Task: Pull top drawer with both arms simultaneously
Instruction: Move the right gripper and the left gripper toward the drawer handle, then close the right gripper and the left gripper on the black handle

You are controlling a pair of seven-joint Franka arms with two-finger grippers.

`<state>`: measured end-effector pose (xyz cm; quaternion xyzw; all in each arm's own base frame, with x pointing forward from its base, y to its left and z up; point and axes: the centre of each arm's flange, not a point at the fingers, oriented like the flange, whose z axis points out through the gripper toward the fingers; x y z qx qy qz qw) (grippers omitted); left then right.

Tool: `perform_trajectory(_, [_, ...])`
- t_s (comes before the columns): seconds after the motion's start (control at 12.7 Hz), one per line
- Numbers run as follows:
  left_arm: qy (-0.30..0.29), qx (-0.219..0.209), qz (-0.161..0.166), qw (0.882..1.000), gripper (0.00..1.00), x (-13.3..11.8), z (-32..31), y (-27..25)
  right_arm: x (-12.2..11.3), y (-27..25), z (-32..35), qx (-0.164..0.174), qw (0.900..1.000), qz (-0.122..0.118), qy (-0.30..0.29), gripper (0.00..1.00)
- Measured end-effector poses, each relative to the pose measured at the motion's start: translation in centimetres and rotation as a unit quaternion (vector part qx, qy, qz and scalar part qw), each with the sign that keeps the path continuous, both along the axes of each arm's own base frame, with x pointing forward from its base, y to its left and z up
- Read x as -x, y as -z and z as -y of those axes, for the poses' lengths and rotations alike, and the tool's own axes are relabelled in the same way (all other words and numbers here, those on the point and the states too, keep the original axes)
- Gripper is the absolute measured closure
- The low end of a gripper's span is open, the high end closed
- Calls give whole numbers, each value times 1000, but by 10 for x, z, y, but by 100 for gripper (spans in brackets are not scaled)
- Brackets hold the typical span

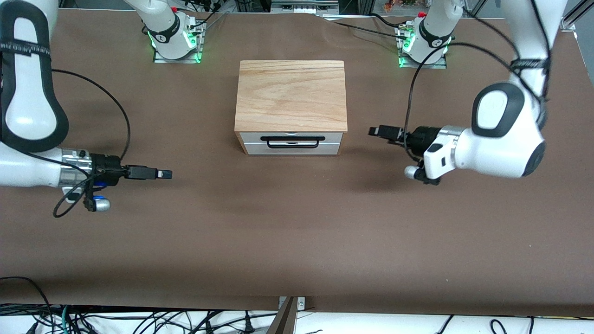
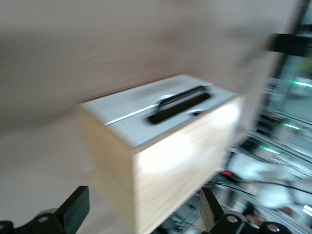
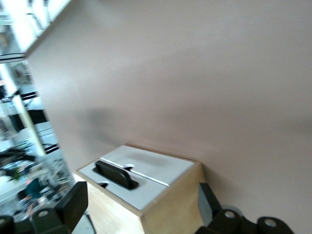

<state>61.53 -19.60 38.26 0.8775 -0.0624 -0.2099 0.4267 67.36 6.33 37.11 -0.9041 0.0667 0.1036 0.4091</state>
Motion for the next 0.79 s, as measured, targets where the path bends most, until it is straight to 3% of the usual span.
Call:
perform_trajectory(0.24, [-4,137,36,990,0,-12,30,74,-5,47,-20,-68,997,14,-14,0])
perform_trajectory(0.47, [-20,242,72,967,0,-2,85,125,0,93,-67,-157,987,35,-23,0])
perform_trajectory(0.79, [-39,299,94,949,5,32,96,180,20,152,-123,-236,969,60,-30,0])
